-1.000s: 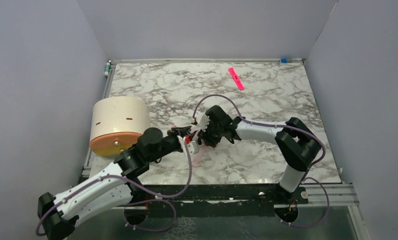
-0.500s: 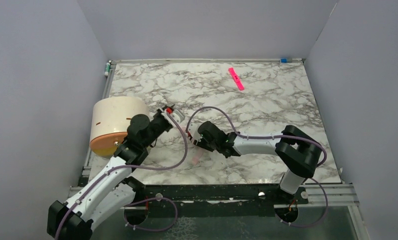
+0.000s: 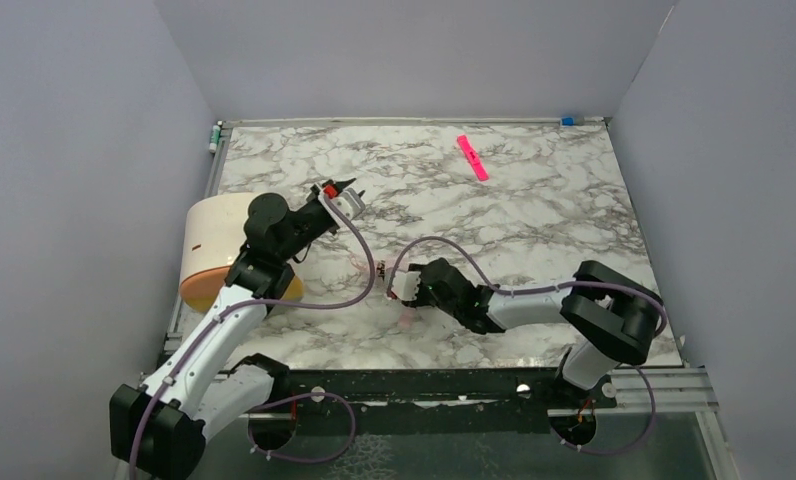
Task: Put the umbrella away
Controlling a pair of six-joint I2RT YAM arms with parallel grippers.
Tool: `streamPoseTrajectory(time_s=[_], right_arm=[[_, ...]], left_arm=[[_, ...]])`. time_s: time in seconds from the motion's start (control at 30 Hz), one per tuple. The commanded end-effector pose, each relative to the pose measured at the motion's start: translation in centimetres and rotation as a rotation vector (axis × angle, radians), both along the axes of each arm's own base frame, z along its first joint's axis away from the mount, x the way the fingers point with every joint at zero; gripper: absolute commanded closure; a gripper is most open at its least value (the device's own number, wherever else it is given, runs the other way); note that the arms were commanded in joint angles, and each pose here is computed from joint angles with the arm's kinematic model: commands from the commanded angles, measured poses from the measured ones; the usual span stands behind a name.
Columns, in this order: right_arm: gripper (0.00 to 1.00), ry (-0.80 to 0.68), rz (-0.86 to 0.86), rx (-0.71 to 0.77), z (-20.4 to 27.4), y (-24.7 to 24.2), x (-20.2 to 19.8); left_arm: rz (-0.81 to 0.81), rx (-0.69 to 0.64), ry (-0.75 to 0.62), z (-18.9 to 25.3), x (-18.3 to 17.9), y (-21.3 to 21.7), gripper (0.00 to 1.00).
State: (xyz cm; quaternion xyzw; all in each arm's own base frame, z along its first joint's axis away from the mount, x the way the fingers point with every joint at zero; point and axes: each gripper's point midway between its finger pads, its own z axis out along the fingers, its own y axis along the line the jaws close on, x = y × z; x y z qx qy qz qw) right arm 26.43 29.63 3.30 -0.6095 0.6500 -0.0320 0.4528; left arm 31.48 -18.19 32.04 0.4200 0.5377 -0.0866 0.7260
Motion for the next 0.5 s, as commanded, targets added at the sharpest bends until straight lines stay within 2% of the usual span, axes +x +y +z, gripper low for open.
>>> streamPoseTrajectory(time_s=[0.0, 0.23, 0.47], right_arm=[[0.85, 0.072, 0.230, -0.427, -7.2, -7.6, -3.8], [0.87, 0.051, 0.305, -0.485, -7.0, -8.9, -4.6], [0.88, 0.001, 0.392, -0.460, -6.1, -9.0, -5.5]], left_arm=[[-0.170, 0.149, 0.086, -3.7, -1.2, -2.0, 0.69], [-0.339, 0.198, 0.220, -8.7, -2.3, -4.1, 0.67], [-0.635, 0.220, 0.471, -13.9, -4.7, -7.5, 0.56]])
